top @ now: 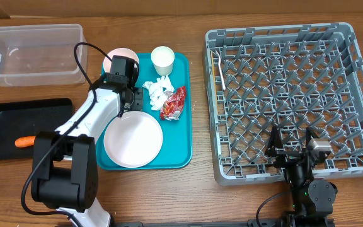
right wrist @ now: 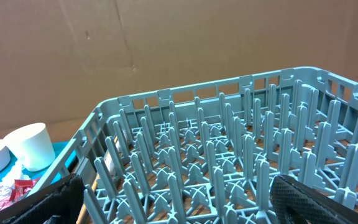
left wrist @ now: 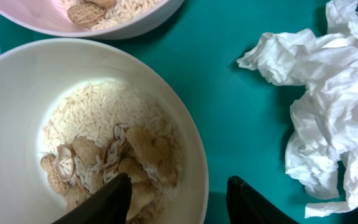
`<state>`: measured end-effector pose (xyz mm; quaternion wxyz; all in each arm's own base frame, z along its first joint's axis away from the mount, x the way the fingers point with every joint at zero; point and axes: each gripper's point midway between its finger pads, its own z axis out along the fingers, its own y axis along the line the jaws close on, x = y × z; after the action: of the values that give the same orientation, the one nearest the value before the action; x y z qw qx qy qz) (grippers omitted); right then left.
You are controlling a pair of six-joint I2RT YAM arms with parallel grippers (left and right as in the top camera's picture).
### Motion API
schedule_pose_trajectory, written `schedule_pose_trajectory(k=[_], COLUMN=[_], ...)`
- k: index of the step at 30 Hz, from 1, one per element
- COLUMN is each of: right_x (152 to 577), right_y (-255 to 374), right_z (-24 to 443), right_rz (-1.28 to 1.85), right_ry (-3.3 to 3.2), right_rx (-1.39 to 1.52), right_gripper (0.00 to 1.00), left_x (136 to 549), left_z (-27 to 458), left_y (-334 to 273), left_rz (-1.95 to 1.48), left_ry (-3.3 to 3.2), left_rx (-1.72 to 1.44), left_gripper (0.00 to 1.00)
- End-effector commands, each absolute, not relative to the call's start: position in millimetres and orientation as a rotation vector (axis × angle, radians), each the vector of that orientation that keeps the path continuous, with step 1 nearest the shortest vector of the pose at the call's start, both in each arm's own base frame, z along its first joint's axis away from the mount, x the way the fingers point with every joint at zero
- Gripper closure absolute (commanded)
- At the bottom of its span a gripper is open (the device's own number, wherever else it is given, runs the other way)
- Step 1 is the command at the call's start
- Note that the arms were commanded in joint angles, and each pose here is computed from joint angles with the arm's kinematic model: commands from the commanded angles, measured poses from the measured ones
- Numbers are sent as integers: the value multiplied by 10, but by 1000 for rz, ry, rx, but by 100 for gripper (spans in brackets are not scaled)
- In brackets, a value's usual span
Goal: Sort waste into correct bins and load items into the dishwasher rack
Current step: 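Reach the left gripper to the white bowl of food scraps and grasp its rim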
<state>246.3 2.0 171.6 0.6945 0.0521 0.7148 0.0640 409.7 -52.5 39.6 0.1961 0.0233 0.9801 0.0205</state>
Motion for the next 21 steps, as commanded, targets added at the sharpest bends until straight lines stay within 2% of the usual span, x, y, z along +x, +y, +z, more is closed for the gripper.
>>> schedule_pose_trajectory(k=[1, 4, 8, 12, 17, 21], right_x=[2465, 2465, 2465, 2465, 2465, 2465], right_y=[-8, -8, -8, -8, -8, -8], right_z=[1694, 1695, 1694, 1694, 1694, 1694], right_rz=[135, 135, 135, 134, 134, 134], right_ry=[1592, 1591, 1592, 1592, 1592, 1592], right_rx=[132, 132, 132, 131, 131, 131], right_gripper=[0, 0, 0, 0, 0, 0], left_x=[4150, 4138, 4108, 4092, 4090, 4094], left_z=[420, 413, 402, 396, 395, 398], left_y=[-517, -539, -566, -568, -571, -564], left_rz=[88, 73, 70, 70, 71, 82], left_ry=[2729, 2735, 2746, 2752, 2753, 2750], left_rx=[93, 105, 117, 119, 121, 151], left_gripper=[48, 50, 62, 61, 71, 73])
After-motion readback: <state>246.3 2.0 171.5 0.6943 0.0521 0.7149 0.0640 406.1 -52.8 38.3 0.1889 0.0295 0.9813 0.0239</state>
